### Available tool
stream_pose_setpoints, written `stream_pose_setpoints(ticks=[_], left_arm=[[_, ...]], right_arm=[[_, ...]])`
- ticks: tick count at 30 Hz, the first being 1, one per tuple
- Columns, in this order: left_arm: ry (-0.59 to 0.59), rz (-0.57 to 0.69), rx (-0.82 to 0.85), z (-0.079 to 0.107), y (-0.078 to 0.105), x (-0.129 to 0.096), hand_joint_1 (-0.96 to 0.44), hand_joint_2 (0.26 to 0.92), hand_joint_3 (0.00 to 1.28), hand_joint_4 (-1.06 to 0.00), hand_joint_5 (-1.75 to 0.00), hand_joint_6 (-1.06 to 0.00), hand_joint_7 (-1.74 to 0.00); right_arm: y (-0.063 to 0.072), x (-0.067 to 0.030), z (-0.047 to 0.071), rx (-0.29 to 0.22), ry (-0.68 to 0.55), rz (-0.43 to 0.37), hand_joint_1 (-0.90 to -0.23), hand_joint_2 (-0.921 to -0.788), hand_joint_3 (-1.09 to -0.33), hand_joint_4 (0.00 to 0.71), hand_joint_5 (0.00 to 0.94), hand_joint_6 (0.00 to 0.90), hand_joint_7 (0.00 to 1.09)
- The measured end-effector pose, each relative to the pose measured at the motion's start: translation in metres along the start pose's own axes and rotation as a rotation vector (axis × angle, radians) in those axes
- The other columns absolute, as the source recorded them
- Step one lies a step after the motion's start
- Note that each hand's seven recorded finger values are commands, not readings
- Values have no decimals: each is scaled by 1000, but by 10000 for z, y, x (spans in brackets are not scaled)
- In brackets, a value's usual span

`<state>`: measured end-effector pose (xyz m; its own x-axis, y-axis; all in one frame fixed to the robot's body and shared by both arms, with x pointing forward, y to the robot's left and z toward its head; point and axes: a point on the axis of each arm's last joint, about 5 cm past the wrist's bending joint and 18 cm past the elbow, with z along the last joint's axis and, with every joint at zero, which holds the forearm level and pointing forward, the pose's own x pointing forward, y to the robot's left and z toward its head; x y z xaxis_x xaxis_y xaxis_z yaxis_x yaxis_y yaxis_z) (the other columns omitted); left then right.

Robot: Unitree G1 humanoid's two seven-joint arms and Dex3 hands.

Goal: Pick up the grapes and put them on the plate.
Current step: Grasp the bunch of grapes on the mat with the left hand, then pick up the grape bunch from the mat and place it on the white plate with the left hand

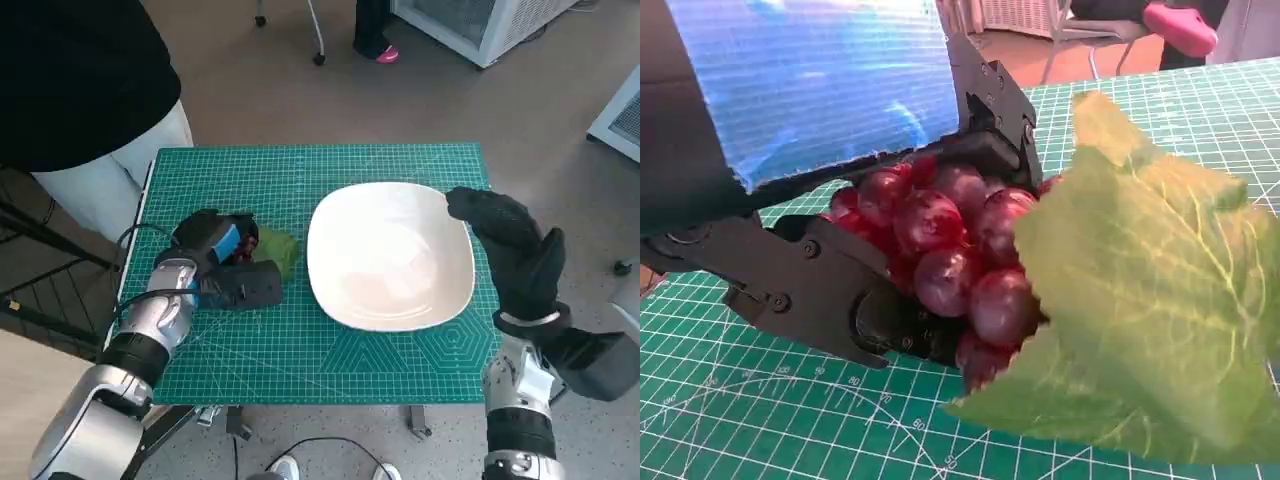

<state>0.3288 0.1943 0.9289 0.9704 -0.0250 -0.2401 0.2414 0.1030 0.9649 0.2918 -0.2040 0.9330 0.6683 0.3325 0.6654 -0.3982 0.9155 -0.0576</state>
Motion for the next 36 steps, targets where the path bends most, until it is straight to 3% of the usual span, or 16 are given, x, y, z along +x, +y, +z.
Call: stream_pose_setpoints(ticks=[17, 36], left_arm=[[16, -21, -2, 10, 29, 17, 1, 921, 117, -599, -1369, -621, -1052], [33, -44, 0, 36, 99, 4, 2, 921, 151, -536, -1440, -609, -1057]], right_arm=[[-4, 5, 7, -2, -2, -6, -363, -921, -540, 568, 0, 491, 1], [-6, 5, 8, -1, -1, -7, -366, -921, -540, 566, 0, 487, 0]])
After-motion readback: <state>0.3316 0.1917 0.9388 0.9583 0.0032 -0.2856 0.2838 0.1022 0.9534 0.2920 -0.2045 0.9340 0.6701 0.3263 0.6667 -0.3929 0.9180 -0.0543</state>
